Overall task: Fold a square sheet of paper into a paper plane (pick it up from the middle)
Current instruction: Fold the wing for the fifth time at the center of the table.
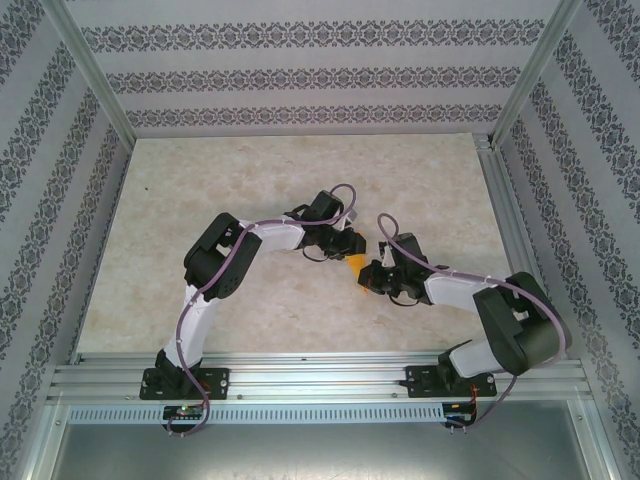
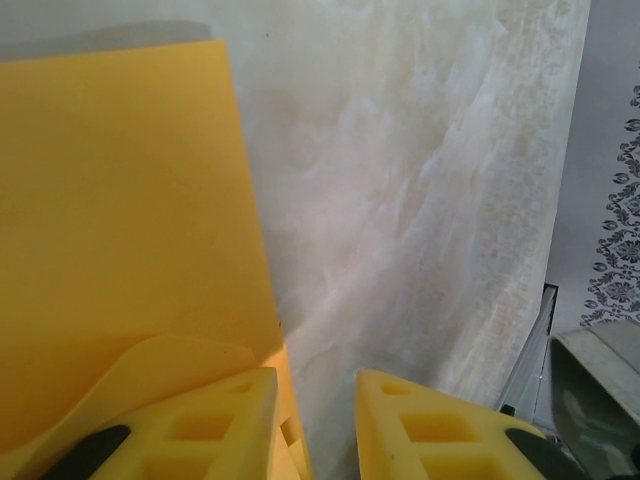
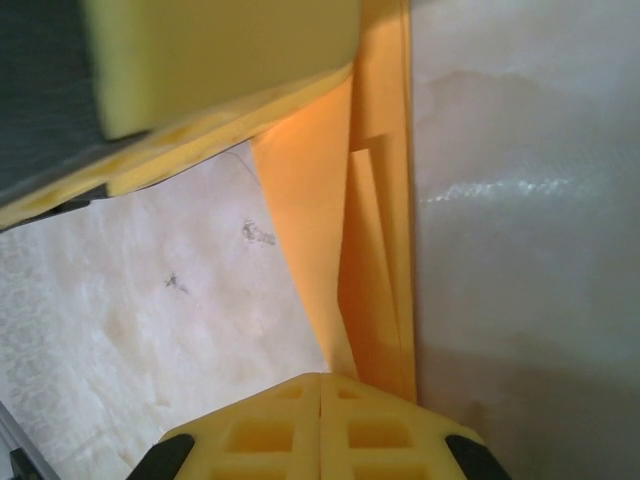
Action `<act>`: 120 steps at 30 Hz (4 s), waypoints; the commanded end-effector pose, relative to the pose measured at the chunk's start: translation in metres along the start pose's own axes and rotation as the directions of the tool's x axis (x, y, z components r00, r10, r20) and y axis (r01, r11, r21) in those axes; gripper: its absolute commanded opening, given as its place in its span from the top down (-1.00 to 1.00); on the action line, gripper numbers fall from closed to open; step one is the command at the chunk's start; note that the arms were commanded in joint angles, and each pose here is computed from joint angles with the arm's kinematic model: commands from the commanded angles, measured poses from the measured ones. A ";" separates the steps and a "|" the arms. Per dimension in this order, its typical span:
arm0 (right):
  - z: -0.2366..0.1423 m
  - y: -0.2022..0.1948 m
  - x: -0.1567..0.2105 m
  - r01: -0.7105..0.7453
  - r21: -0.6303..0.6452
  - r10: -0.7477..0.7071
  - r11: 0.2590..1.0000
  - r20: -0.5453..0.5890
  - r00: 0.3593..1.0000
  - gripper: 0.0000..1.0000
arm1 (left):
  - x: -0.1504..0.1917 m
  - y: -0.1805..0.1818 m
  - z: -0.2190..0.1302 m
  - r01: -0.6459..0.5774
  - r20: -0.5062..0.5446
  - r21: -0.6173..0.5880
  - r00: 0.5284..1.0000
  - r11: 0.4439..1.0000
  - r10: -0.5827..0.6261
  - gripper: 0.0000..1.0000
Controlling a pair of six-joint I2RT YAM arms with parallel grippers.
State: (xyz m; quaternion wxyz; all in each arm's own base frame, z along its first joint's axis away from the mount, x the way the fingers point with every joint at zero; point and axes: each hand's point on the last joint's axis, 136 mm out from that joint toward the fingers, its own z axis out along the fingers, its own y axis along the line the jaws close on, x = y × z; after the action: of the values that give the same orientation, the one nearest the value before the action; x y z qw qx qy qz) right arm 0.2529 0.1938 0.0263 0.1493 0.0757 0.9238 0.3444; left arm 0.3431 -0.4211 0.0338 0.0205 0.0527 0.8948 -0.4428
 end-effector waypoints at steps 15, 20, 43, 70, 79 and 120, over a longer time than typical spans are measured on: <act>0.004 0.004 0.004 0.025 0.009 -0.025 1.000 -0.046 0.999 0.86 | 0.004 0.017 0.009 0.005 -0.019 -0.057 1.000 0.998 -0.006 0.43; 0.005 -0.013 0.011 0.003 0.051 0.000 0.999 -0.061 0.998 0.88 | 0.005 0.019 0.011 0.006 -0.022 -0.062 1.000 0.998 -0.007 0.43; -0.017 0.015 -0.016 0.042 -0.011 -0.042 0.999 0.026 0.999 0.89 | 0.003 0.016 0.010 0.002 -0.024 -0.059 1.000 0.998 -0.003 0.44; 0.019 -0.055 0.019 -0.061 0.143 0.077 0.988 -0.110 0.991 1.00 | -0.040 0.008 -0.020 -0.114 0.078 0.022 0.991 0.993 0.112 0.37; 0.021 -0.049 0.014 -0.071 0.114 0.082 0.991 -0.099 0.992 1.00 | -0.035 -0.062 -0.065 -0.203 0.165 0.188 0.971 0.961 0.173 0.23; 0.020 -0.047 0.014 -0.060 0.123 0.074 0.991 -0.115 0.991 1.00 | 0.011 0.024 -0.008 -0.028 0.137 0.038 0.990 0.999 0.023 0.77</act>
State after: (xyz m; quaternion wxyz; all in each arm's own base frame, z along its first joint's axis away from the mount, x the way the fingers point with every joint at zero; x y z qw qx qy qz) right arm 0.2672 0.1962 0.0117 0.1259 0.0682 0.9217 0.3604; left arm 0.3178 -0.4043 0.0296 0.0681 0.0409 0.8743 -0.4789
